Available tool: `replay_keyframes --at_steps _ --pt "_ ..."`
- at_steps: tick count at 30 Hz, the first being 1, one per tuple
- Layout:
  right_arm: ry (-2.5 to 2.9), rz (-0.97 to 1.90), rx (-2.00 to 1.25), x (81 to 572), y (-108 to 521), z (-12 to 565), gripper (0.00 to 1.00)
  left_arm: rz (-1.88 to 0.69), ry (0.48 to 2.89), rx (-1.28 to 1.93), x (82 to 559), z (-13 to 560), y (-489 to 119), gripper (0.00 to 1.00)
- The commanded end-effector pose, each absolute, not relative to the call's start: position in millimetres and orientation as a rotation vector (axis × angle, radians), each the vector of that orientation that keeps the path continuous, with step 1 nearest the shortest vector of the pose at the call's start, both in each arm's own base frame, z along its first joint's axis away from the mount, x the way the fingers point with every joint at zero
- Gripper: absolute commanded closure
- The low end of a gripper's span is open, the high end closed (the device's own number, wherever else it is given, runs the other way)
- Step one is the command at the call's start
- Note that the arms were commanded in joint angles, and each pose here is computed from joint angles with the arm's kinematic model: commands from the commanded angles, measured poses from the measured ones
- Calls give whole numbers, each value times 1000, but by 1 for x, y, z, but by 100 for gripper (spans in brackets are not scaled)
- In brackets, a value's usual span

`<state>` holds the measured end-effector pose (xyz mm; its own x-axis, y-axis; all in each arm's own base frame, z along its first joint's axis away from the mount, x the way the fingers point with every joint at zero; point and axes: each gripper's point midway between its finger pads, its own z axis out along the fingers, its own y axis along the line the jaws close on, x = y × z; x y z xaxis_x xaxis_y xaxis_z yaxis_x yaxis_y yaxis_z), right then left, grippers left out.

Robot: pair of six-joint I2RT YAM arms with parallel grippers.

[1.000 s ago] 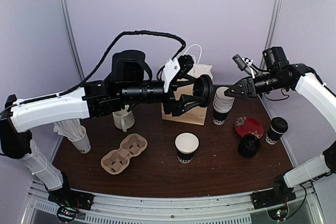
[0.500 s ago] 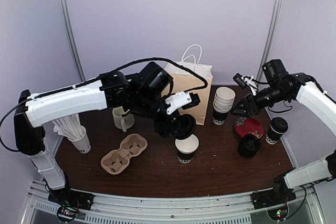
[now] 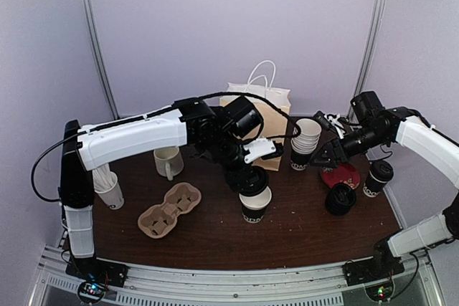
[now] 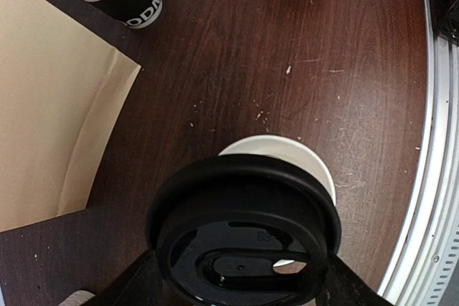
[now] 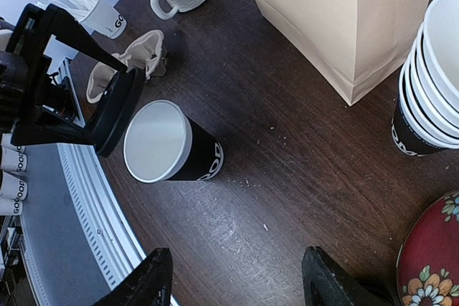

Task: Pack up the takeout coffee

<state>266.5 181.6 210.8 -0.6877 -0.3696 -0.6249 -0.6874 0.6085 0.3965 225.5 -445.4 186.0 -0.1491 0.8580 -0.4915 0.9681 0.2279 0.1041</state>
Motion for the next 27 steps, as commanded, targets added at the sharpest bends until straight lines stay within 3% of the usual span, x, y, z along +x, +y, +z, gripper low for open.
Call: replay_keyframes --at_steps 1,27 --pt "2338 895 -828 267 184 207 34 -314 2074 1688 228 184 -446 28" --pt "2339 894 -829 267 184 204 34 -376 2145 1736 222 163 -463 28"
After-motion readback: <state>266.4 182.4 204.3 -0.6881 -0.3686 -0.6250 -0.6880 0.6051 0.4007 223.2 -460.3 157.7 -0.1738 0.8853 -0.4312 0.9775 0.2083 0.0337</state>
